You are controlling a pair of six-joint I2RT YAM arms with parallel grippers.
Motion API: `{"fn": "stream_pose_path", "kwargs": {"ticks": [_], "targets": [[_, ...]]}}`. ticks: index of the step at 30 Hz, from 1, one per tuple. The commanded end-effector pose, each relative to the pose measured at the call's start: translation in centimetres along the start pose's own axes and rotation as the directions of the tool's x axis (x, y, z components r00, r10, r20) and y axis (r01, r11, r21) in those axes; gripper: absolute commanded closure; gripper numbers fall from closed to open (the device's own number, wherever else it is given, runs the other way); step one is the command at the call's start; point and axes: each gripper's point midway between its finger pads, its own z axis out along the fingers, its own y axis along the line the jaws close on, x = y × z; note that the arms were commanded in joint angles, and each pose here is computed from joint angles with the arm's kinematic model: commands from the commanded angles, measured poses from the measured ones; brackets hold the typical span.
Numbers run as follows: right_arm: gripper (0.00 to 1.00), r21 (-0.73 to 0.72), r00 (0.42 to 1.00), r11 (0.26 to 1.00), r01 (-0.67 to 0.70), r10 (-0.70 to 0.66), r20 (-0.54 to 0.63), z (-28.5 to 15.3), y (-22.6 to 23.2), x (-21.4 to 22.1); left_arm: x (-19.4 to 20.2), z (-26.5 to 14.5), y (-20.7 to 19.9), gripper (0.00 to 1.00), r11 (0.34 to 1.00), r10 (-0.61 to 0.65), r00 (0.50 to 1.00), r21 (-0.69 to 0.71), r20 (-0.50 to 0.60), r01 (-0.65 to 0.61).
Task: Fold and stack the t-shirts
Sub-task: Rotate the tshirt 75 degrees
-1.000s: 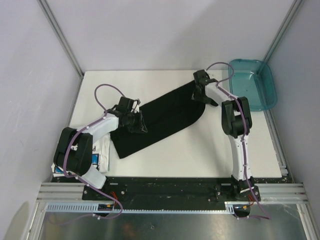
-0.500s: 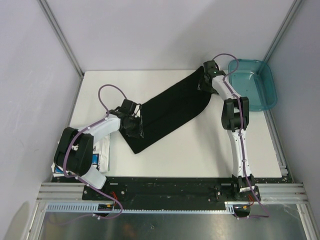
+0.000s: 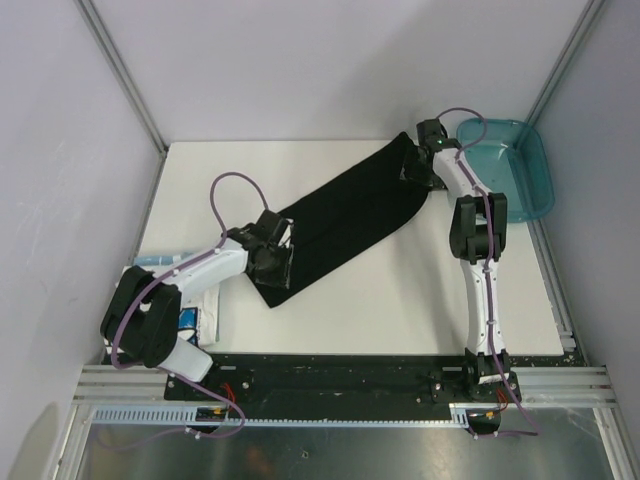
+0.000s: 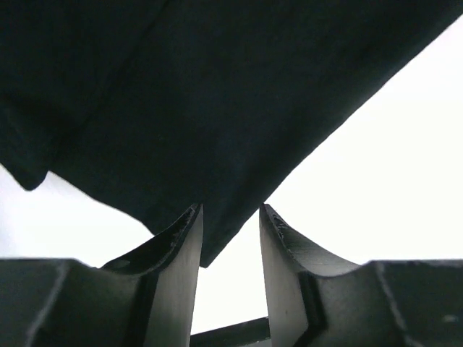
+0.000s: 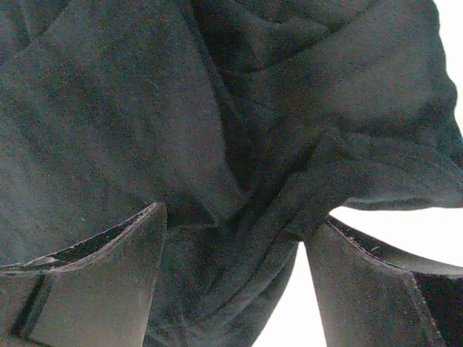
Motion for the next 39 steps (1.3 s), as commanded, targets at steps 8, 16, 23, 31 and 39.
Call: {"fn": "stream_pose_path", "kwargs": {"ticks": [8, 16, 23, 31, 39], "targets": [[0.21, 0.016, 0.998, 0.998, -0.067, 0.067, -0.011, -2.7, -1.2, -0.1, 1.7, 0.7, 0.9, 0.48, 0.997, 0.03, 0.998, -0.073, -0.046, -0.033], [0.21, 0.022, 0.996, 0.997, -0.079, 0.08, -0.035, -2.2, -1.4, 1.1, 3.1, 1.8, 0.6, 0.52, 0.997, 0.033, 0.993, -0.062, -0.113, -0.041], [0.21, 0.031, 0.995, 0.995, -0.093, 0.093, -0.027, -1.5, -1.4, 0.9, 4.5, 2.3, -0.3, 0.82, 1.0, 0.02, 0.985, -0.019, -0.169, -0.023], [0.21, 0.025, 0.996, 0.996, -0.086, 0.086, -0.011, -0.2, -0.4, 0.8, 6.2, 1.5, -2.2, 1.0, 0.997, 0.008, 0.979, 0.075, -0.206, 0.008], [0.21, -0.028, 1.0, 1.0, 0.012, -0.011, 0.024, 0.7, 3.4, 0.1, 8.3, 0.0, -5.5, 1.0, 0.99, -0.036, 0.975, 0.123, -0.22, 0.065]]}}
